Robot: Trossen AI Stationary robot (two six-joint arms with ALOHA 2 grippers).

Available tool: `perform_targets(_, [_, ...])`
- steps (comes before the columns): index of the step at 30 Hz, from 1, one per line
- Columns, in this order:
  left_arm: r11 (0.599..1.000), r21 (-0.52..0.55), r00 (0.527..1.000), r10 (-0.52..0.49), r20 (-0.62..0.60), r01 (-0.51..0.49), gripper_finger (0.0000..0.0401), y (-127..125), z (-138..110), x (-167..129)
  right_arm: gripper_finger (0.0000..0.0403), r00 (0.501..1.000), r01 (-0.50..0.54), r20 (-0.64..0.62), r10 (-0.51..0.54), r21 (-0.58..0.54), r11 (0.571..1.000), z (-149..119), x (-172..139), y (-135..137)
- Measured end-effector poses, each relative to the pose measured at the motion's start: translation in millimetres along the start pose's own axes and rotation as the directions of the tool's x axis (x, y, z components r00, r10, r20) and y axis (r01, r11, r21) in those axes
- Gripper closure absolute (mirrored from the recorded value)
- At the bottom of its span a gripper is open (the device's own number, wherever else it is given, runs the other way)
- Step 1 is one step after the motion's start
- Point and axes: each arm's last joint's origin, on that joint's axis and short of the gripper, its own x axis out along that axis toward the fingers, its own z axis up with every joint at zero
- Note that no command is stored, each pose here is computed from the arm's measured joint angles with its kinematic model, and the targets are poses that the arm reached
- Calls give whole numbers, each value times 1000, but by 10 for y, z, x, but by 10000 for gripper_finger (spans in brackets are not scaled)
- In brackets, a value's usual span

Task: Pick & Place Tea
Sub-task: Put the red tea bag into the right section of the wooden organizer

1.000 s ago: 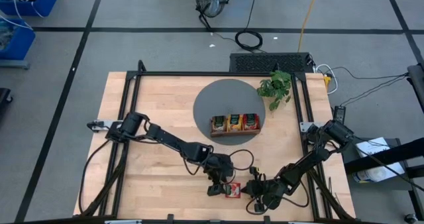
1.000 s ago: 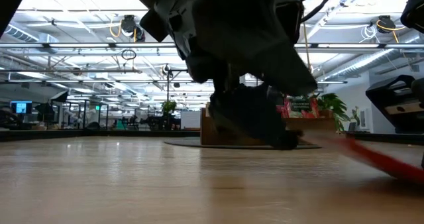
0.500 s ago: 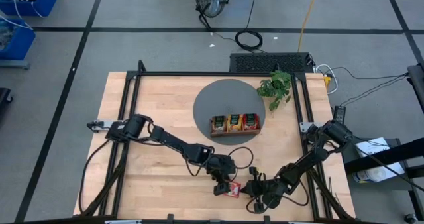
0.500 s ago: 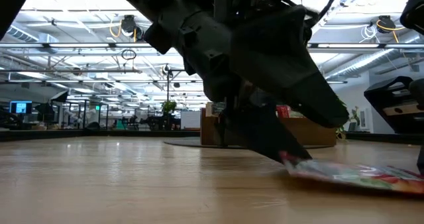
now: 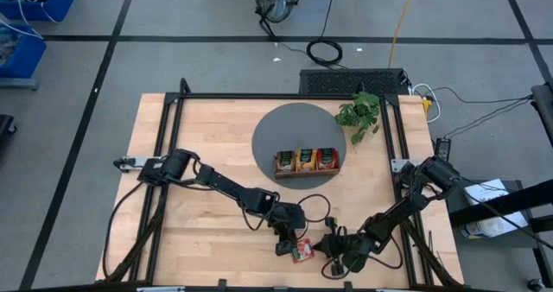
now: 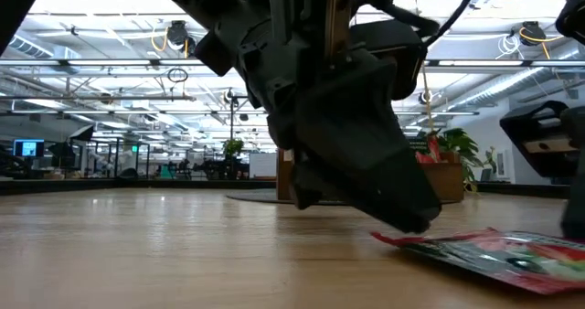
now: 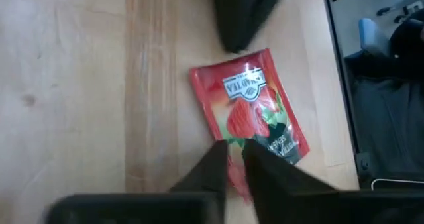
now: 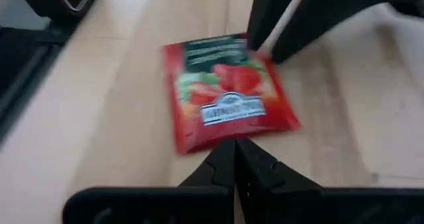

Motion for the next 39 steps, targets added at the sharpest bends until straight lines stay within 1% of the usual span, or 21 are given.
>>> perform_targets(2, [1000, 11, 1000, 0, 3, 0, 382, 5, 5, -2, 403, 999, 25, 31, -24, -39, 999, 25, -49, 12])
perform_targets(3, [1000, 11, 1000, 1, 4, -1, 391, 17, 12, -8, 403, 998, 42, 43, -39, -59, 997, 33, -82, 11])
perform_targets(5, [1000, 22, 1000, 5, 7, -5, 388, 32, 19, -12, 403, 996, 63, 65, -57, -95, 993, 64, -145, 17])
perform_targets(8, [999, 43, 1000, 25, 19, -26, 379, 43, 26, -15, 403, 993, 34, 118, -23, -90, 995, 186, -259, 49])
perform_targets(9, [998, 47, 999, 28, 21, -29, 379, 44, 27, -15, 403, 992, 10, 128, 1, -83, 996, 217, -289, 70])
perform_targets(11, [998, 57, 999, 27, 23, -28, 378, 47, 31, -16, 403, 990, -74, 110, 84, -87, 993, 236, -305, 97])
perform_targets(13, [998, 65, 1000, 18, 25, -20, 378, 49, 42, -25, 403, 975, -187, 98, 197, -108, 977, 260, -313, 144])
perform_targets(14, [998, 69, 1000, 8, 19, -9, 378, 49, 49, -40, 403, 965, -228, 107, 241, -118, 966, 284, -322, 165])
perform_targets(15, [997, 74, 1000, -7, 10, 7, 377, 43, 60, -65, 403, 958, -246, 119, 262, -133, 960, 309, -326, 172])
perform_targets(17, [996, 83, 999, -35, -11, 35, 377, -8, 84, -146, 403, 959, -226, 138, 248, -157, 961, 338, -316, 154])
perform_targets(19, [994, 102, 999, -27, -36, 30, 377, -128, 70, -231, 403, 968, -180, 149, 204, -160, 971, 360, -285, 102])
perform_targets(21, [991, 131, 998, 6, -60, 2, 378, -310, 5, -282, 403, 972, -158, 152, 179, -139, 978, 396, -246, 39])
perform_targets(23, [988, 155, 996, 33, -77, -20, 384, -456, -86, -266, 403, 979, -133, 141, 149, -121, 984, 420, -197, -39])
perform_targets(25, [983, 182, 996, 30, -87, -14, 394, -579, -167, -222, 403, 985, -103, 129, 115, -102, 990, 443, -144, -126])
perform_targets(28, [978, 209, 998, 31, -62, -17, 394, -659, -230, -128, 403, 986, -91, 131, 100, -69, 993, 498, -84, -228])
perform_targets(31, [978, 204, 997, 54, -48, -43, 391, -603, -235, -85, 403, 980, -168, 102, 172, -51, 985, 535, -35, -296])
perform_targets(33, [978, 203, 999, 44, -19, -40, 396, -561, -193, -59, 403, 973, -211, 84, 214, -45, 976, 540, -23, -309])
perform_targets(35, [982, 189, 999, 25, -22, -20, 397, -483, -189, 0, 403, 969, -232, 70, 235, -46, 972, 537, -19, -313])
perform_targets(39, [989, 139, 998, -46, -30, 50, 393, -325, -174, 112, 403, 972, -228, 42, 229, -46, 973, 511, -14, -324])
